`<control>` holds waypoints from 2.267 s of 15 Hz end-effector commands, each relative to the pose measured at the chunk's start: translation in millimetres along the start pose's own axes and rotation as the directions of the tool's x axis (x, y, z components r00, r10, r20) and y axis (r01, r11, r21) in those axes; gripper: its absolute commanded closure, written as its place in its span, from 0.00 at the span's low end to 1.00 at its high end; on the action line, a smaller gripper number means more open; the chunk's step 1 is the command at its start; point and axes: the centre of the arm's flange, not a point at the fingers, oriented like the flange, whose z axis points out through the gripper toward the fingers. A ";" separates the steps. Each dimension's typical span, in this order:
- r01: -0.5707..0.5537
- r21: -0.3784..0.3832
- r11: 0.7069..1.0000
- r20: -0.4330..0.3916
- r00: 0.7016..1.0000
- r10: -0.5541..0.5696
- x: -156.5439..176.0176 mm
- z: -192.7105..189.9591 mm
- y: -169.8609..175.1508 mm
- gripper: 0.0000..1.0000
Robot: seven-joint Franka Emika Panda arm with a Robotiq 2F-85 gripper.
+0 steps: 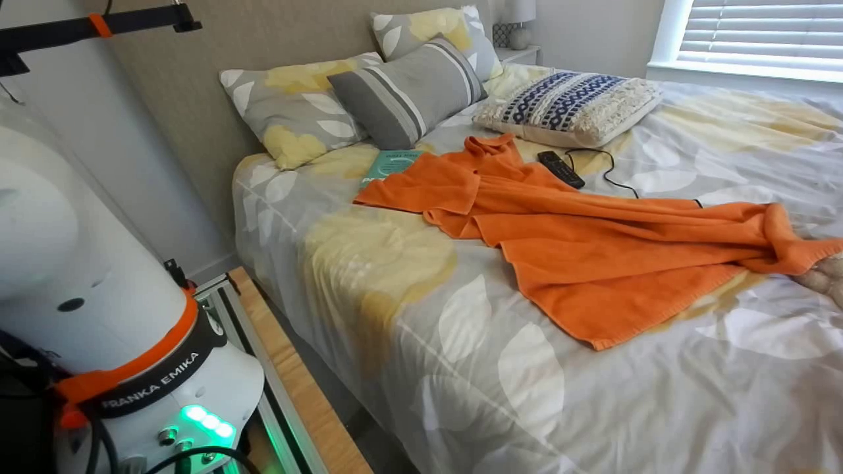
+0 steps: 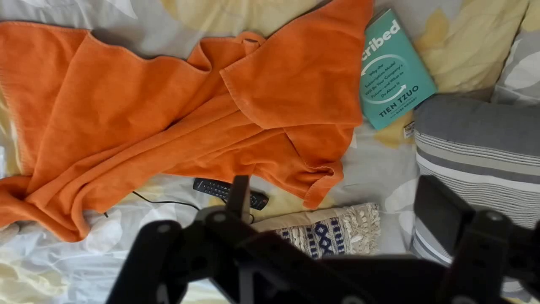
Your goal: Fold the towel in half from right to left.
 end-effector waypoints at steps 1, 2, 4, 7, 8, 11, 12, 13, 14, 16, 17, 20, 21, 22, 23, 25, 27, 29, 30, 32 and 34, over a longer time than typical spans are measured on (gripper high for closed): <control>-0.004 0.001 1.000 -0.001 1.000 0.004 0.4 0.0 5.4 0.00; -0.010 0.022 1.000 0.029 1.000 0.009 -1.6 1.5 14.8 0.00; -0.026 0.070 0.997 0.077 0.997 0.020 -7.5 7.1 43.6 0.00; -0.072 0.143 0.987 0.143 0.988 0.051 -19.9 28.3 104.8 0.00; -0.083 0.136 0.987 0.151 0.987 0.062 -26.8 40.0 129.9 0.00; -0.070 0.098 0.993 0.149 0.987 0.055 -43.6 72.2 197.0 0.00; -0.046 0.081 0.996 0.147 0.989 0.034 -52.2 87.9 219.2 0.00; -0.056 0.083 0.995 0.164 0.986 0.042 -59.8 99.0 240.9 0.00; -0.050 0.065 0.997 0.162 0.986 0.039 -66.2 111.1 262.2 0.00; -0.027 0.013 1.000 0.152 0.988 0.025 -75.6 132.2 303.0 0.00; -0.032 -0.003 0.999 0.143 0.989 0.032 -77.7 139.9 320.1 0.00; -0.050 0.013 0.999 0.147 0.988 0.048 -80.5 129.3 313.0 0.00; -0.049 0.012 0.999 0.150 0.988 0.047 -80.9 131.7 315.6 0.00; -0.047 0.011 0.999 0.152 0.987 0.045 -80.6 132.6 315.2 0.00; -0.044 0.011 0.999 0.152 0.987 0.042 -80.1 132.5 314.4 0.00; -0.043 0.010 0.999 0.152 0.988 0.041 -79.7 132.2 314.2 0.00; -0.043 0.010 0.999 0.151 0.988 0.041 -79.7 132.2 314.2 0.00; -0.043 0.010 0.999 0.151 0.988 0.041 -79.7 132.2 314.2 0.00; -0.054 0.009 0.999 0.151 0.987 0.052 -71.1 141.1 319.6 0.00; -0.074 0.002 0.997 0.167 0.983 0.073 -55.5 163.1 339.4 0.00; -0.104 -0.009 0.995 0.178 0.979 0.104 -42.0 190.6 370.6 0.00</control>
